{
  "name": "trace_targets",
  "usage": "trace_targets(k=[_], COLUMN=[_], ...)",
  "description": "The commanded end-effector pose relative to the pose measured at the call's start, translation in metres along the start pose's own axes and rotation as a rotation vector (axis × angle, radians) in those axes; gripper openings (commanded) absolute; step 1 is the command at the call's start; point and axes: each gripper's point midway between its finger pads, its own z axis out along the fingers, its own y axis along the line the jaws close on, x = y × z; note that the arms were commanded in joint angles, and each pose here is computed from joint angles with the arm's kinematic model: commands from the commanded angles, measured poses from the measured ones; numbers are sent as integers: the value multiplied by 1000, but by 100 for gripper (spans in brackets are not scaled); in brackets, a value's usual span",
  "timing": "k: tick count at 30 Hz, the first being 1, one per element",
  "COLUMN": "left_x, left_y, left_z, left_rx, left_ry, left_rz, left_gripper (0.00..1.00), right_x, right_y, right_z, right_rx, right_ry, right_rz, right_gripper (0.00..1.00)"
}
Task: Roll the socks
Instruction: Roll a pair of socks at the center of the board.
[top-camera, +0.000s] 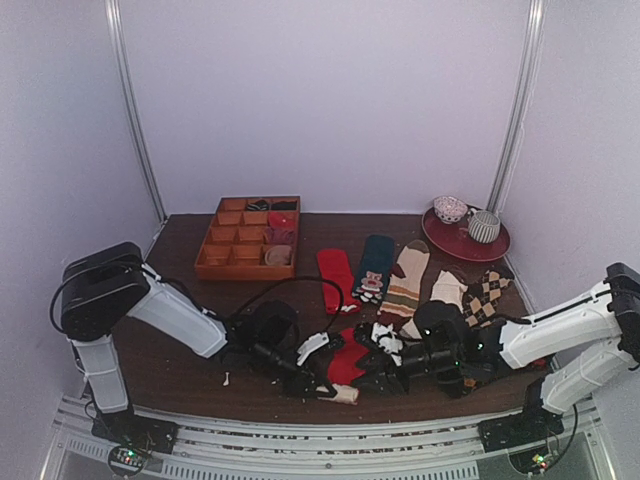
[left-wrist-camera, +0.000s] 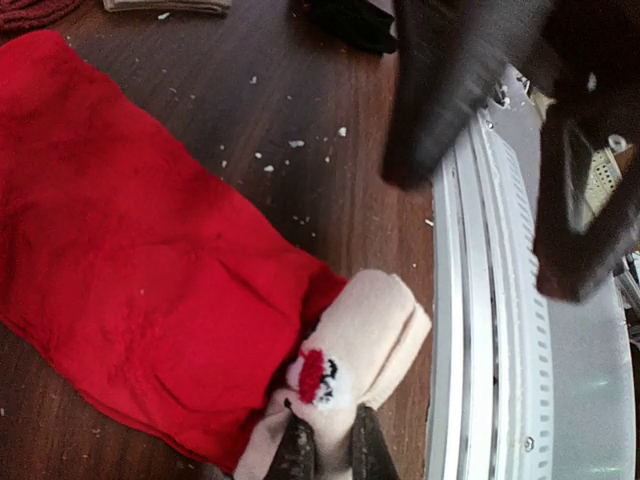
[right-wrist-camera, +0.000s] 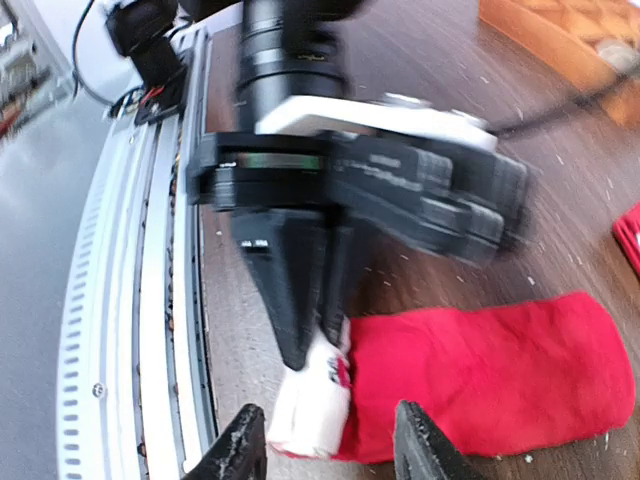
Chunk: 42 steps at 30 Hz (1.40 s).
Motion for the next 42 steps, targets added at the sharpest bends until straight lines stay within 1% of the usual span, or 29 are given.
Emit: trace_targets(k=[1, 3, 7, 10, 16, 21, 27, 31, 33, 34, 36, 39, 40, 41, 42], left_x=[135, 136, 136, 136, 136, 136, 138, 134, 125, 118, 96, 55, 40, 22, 5], left_y=[17, 18, 19, 20, 22, 23, 24, 27, 29, 31, 33, 33, 32, 29, 24], left_z=[-9, -9, -8, -9, -9, -8, -7, -6, -6, -7, -8, -17, -20, -25, -30], left_rx=[-91, -92, -95, -98, -106, -99, -99, -111, -127, -143, -165, -209, -223, -228, -233], left_ry=[417, 420, 414, 415, 414, 420, 421, 413, 384, 361, 294, 178, 132, 81, 24], left_rz=[-350, -353, -357, -357, -354, -347, -350, -344, -329, -317, -266, -163, -122, -74, -24], left_gripper=[0, 0, 0, 0, 0, 0, 0, 0, 0, 1, 13, 16, 27, 43, 51], right_x=[-17, -12, 9, 19, 39, 44, 60, 66, 74, 80, 90, 99, 101, 102, 103], right_y=[6, 13, 21, 27, 20, 10, 9, 7, 6, 6, 7, 13, 15, 16, 18], right_z=[5, 12, 26, 33, 37, 40, 42, 43, 44, 45, 46, 48, 48, 48, 47], right_rx=[114, 96, 92, 82, 159, 239, 256, 271, 275, 273, 263, 222, 205, 189, 177], right_ry=[-50, -25, 74, 108, 167, 200, 250, 263, 286, 301, 326, 335, 333, 332, 332], right_rz=[-270, -287, -313, -305, -284, -272, -247, -209, -184, -169, -136, -76, -47, -25, -2], right_gripper=[46, 47, 48, 48, 46, 39, 32, 22, 16, 13, 9, 8, 8, 8, 8])
